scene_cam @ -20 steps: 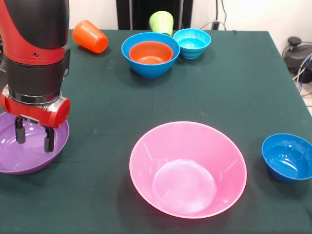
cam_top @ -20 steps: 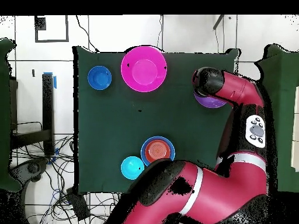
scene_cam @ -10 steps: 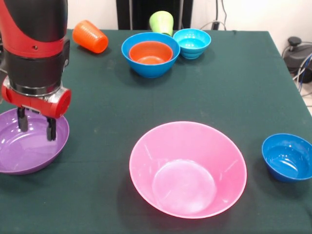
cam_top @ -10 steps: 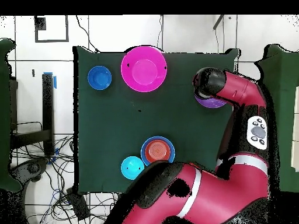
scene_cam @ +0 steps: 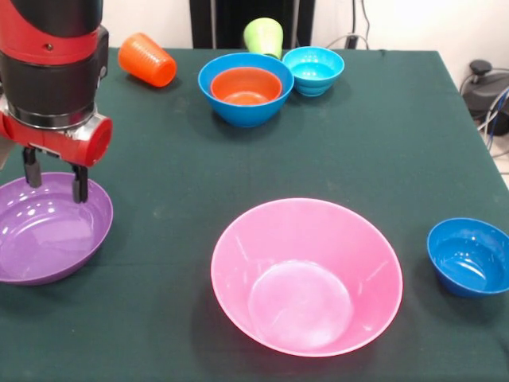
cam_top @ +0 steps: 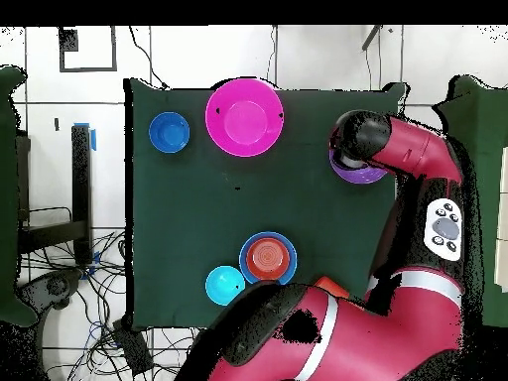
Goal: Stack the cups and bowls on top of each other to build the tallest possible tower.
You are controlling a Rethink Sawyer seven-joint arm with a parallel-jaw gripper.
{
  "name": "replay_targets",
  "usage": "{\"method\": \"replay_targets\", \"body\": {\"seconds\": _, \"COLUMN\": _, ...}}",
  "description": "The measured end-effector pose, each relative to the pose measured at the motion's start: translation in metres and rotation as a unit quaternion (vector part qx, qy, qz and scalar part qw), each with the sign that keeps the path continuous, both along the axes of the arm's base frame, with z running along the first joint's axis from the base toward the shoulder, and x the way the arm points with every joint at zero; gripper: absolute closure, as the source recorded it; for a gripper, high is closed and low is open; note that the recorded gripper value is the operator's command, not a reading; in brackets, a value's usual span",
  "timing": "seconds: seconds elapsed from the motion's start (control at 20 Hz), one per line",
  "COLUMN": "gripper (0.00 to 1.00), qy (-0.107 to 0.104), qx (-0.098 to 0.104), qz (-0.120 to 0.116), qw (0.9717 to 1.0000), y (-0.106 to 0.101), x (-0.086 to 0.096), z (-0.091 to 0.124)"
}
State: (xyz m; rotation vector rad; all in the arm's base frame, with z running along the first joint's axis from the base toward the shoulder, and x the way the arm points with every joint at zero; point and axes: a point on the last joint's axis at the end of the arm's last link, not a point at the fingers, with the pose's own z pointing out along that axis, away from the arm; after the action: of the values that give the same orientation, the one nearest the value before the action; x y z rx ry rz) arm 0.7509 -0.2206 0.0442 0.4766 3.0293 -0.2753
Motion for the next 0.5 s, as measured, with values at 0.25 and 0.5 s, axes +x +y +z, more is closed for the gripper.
{"method": "replay_targets", "body": {"seconds": 0.25, "gripper": 0.00, "qy": -0.004, "qx": -0.005, "qz": 0.000, "qw": 1.0000, "y": -0.0021, "x": 0.0016, "z": 0.0070}}
{"method": "replay_targets", "body": {"seconds": 0.5, "gripper": 0.00, "qy": -0.010, "qx": -0.022, "qz": 0.008, "qw": 0.9997, "y": -0.0019, "x": 0.0016, "z": 0.0044}}
